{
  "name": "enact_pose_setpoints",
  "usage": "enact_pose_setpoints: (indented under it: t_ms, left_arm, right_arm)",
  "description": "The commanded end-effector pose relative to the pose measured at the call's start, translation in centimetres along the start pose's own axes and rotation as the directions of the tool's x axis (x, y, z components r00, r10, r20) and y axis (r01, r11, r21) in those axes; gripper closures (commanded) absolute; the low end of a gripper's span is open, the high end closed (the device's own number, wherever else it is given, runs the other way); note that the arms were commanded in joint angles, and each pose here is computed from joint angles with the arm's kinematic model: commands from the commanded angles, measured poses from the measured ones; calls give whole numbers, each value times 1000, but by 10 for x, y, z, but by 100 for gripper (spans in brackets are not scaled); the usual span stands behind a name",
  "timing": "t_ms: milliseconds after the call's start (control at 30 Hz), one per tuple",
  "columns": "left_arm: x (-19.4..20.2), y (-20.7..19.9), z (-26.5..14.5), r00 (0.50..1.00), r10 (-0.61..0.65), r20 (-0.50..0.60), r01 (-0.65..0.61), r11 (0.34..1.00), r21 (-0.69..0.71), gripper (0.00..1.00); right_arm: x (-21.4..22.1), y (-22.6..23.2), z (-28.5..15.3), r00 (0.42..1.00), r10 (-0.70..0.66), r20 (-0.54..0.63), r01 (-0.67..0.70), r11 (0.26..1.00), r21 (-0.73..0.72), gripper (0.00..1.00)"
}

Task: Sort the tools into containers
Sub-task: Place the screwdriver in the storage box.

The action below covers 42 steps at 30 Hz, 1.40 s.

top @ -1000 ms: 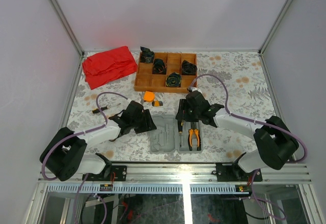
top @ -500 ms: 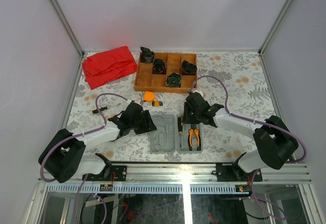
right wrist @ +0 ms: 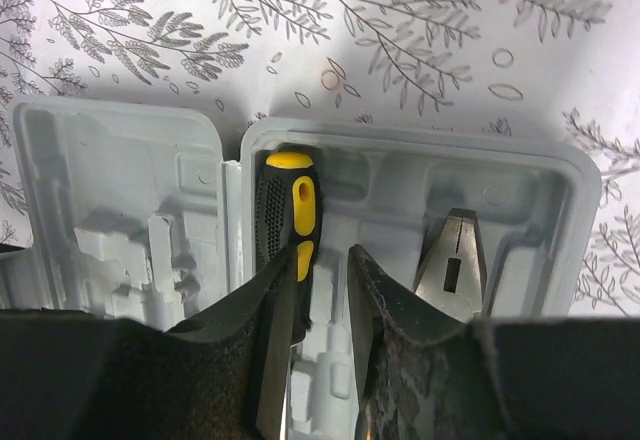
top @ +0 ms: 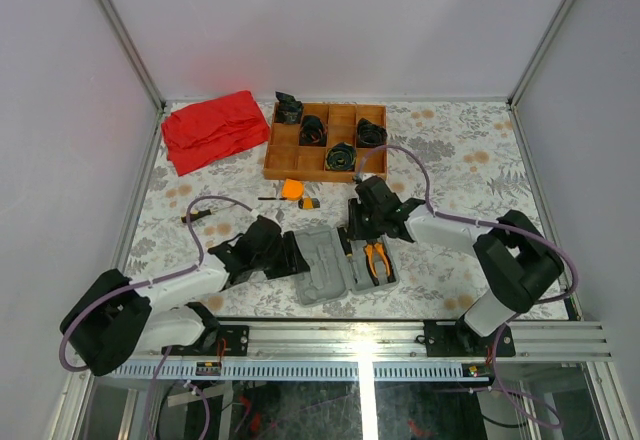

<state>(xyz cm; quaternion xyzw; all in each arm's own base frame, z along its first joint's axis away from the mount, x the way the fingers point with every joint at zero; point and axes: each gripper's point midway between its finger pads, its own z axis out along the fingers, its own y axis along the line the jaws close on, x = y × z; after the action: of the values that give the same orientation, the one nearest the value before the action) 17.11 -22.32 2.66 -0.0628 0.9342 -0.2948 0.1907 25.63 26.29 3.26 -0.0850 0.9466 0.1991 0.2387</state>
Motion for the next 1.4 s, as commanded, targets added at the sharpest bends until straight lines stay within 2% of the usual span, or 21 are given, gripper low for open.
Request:
enact_pose_setpoints:
  t_ms: [0, 167, 333, 467, 667, 867, 1100, 1367]
  left_arm:
    - [2, -13, -4, 1000, -25, 19, 24, 998, 56, 51]
    - [-11, -6, -14, 996, -21, 91, 22, 1000, -9, 49]
    - [-31, -6, -30, 984, -1, 179, 11, 999, -53, 43]
    - [-46, -6, -41, 972, 25, 233, -3, 996, -94, 40]
    - [-56, -9, -40, 969, 35, 245, -8, 994, -110, 40]
    - [-58, -13, -29, 973, 18, 228, -1, 997, -74, 41]
    - [-54, -11, -18, 980, 7, 199, 7, 997, -72, 42]
    - [-59, 9, -22, 972, -24, 235, 59, 988, -146, 43]
  right_arm:
    - [-12, 15, 6, 994, -105, 8, 105, 993, -62, 66]
    - [-31, 11, -10, 987, -151, 58, 151, 989, -3, 61]
    - [-39, 10, -31, 976, -189, 112, 189, 982, 5, 49]
    - [-37, 6, -42, 970, -210, 124, 210, 978, 17, 46]
    - [-31, 9, -55, 974, -192, 121, 195, 981, -17, 50]
    - [-22, 21, -61, 982, -147, 116, 158, 983, -97, 61]
    - [-1, 24, -54, 984, -173, 49, 178, 973, -147, 71]
    - [11, 34, -45, 980, -200, 12, 199, 963, -181, 73]
